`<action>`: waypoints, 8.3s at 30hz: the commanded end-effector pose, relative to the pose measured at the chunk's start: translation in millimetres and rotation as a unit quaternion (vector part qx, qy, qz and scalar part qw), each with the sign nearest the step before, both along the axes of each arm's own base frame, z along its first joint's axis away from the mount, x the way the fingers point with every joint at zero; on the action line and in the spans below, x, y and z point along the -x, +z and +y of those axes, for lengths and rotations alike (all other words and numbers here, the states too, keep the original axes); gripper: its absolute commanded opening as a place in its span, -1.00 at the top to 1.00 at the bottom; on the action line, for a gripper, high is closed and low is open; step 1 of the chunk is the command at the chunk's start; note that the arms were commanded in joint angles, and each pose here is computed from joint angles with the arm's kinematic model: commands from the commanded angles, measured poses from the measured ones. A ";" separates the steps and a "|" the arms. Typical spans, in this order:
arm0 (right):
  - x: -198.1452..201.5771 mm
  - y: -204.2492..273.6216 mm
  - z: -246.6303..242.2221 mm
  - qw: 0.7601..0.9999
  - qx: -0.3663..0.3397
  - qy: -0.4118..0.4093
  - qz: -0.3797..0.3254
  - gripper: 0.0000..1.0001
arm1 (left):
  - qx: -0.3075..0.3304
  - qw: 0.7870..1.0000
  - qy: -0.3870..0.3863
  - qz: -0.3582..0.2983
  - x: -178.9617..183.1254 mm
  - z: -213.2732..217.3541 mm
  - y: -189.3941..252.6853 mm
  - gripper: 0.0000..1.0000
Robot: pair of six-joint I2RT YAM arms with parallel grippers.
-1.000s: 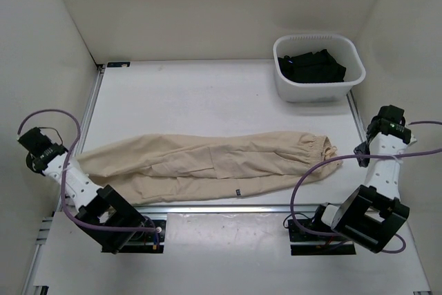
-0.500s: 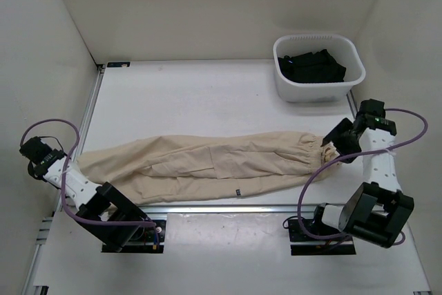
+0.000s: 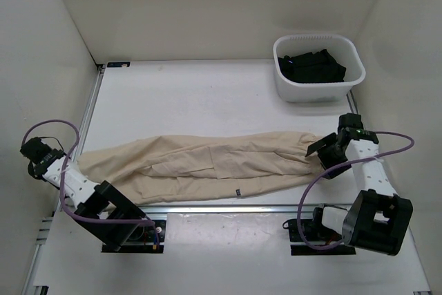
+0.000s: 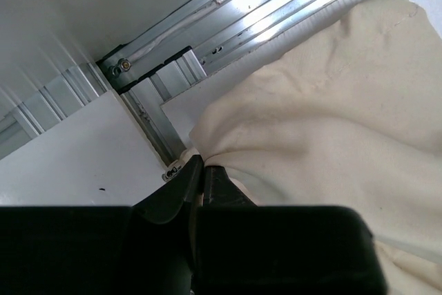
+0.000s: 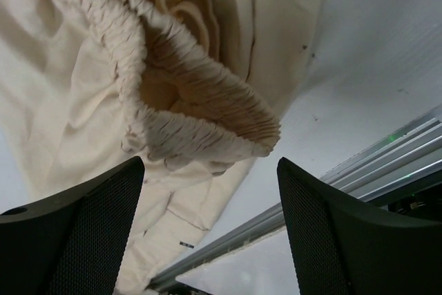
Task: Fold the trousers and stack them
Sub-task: Fold the trousers
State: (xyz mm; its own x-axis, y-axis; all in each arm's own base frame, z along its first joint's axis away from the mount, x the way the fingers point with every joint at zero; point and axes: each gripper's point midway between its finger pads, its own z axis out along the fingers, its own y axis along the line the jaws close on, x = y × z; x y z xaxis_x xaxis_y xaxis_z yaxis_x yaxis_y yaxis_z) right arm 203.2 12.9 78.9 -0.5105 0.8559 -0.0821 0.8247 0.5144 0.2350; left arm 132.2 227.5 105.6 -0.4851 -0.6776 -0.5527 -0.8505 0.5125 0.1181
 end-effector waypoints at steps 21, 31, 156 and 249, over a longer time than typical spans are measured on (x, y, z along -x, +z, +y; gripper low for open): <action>-131.2 135.4 -72.9 0.974 0.137 -0.016 -0.180 1.00 | -0.051 0.996 -0.018 -0.069 -49.2 51.3 80.3 0.71; -53.1 24.3 -116.4 0.981 0.113 -0.133 -0.083 1.00 | 0.051 0.999 -0.014 0.004 9.7 -30.5 -1.5 0.71; -138.4 118.3 -36.3 0.904 0.366 0.175 -0.137 1.00 | 0.102 0.905 -0.380 0.162 -148.7 -158.9 -90.2 -0.17; -55.5 115.7 98.5 0.886 0.102 0.431 -0.138 1.00 | 0.134 0.804 -0.571 0.099 -164.3 -297.3 -6.0 -0.58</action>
